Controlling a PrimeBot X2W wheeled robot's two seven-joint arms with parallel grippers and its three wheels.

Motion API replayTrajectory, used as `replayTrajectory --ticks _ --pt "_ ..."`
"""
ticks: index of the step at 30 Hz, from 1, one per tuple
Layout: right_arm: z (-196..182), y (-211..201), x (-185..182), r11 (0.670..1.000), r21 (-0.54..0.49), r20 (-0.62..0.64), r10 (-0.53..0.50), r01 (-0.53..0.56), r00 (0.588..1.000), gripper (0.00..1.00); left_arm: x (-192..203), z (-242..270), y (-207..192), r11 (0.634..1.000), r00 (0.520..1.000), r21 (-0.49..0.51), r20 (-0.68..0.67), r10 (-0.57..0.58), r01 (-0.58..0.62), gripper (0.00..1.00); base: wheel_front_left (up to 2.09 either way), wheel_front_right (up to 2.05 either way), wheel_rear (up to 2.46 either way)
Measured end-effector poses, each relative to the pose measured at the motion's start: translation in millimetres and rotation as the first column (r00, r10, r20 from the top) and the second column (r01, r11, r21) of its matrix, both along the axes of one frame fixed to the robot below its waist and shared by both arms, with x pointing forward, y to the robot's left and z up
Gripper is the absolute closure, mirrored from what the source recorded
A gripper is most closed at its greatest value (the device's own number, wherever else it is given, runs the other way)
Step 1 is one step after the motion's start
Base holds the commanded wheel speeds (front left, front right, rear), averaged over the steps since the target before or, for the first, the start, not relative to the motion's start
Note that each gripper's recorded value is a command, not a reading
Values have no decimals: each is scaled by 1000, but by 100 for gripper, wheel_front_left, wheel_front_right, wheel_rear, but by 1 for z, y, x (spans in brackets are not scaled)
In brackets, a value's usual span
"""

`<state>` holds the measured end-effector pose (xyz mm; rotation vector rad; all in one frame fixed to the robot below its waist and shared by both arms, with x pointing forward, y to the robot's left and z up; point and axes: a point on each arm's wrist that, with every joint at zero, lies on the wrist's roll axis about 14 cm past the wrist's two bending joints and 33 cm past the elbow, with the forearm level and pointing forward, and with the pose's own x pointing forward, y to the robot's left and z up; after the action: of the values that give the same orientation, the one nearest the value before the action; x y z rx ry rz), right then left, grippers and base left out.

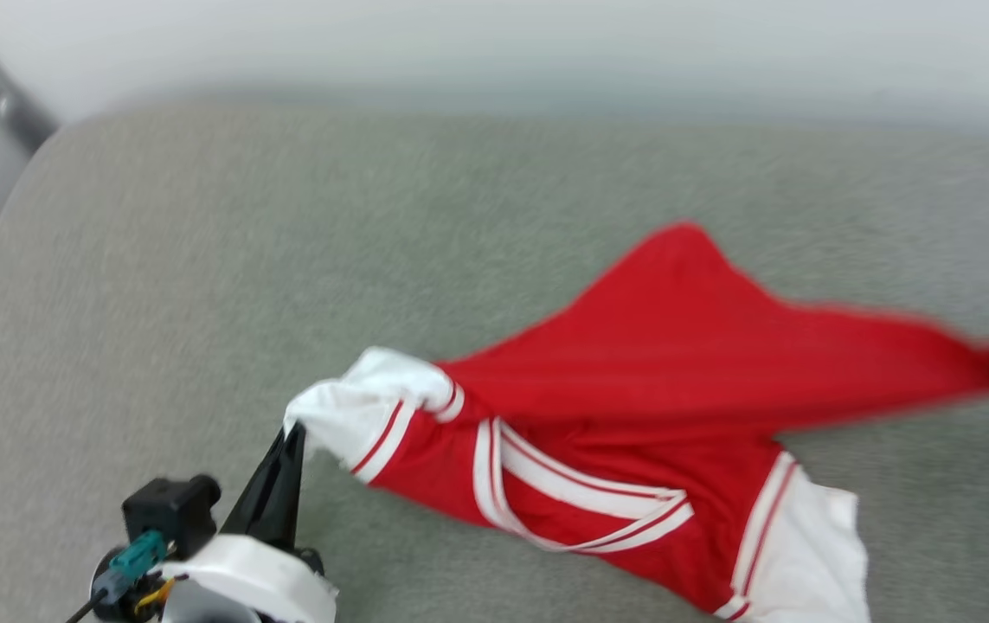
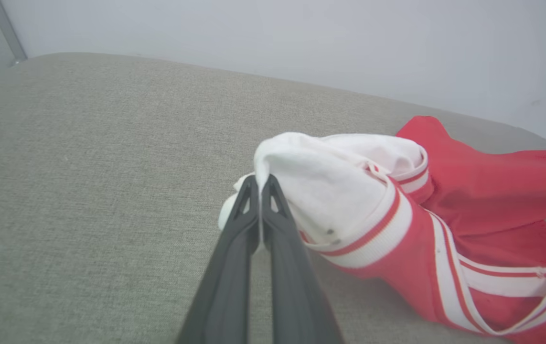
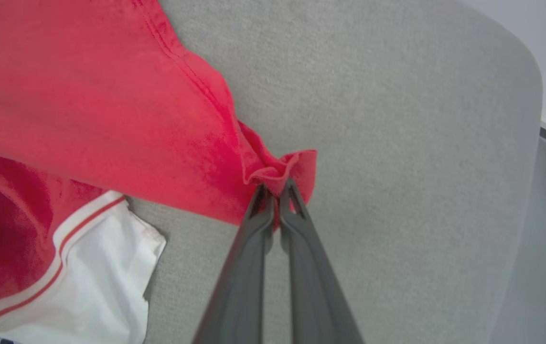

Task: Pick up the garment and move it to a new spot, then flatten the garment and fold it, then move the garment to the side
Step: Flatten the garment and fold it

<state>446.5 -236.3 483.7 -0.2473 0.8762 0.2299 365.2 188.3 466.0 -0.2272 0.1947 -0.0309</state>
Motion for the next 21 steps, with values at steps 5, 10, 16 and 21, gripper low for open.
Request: replayTrajectory --ticks 5,10,16,21 --pt "-29 -32 -89 994 20 -106 -104 107 989 100 -9 9 -13 999 999 -8 10 -42 42 100 0 0 0" --pt "-73 -28 -177 973 89 -254 -182 211 950 100 -12 19 -25 997 996 -2 27 -83 83 100 0 0 0" --pt "-96 -4 -210 933 208 -274 -232 293 933 0 -10 22 -32 993 993 1 24 -114 114 100 0 0 0" --pt "-75 -11 -171 925 248 -65 -281 289 957 0 -9 18 -31 992 992 10 1 -123 123 100 0 0 0"
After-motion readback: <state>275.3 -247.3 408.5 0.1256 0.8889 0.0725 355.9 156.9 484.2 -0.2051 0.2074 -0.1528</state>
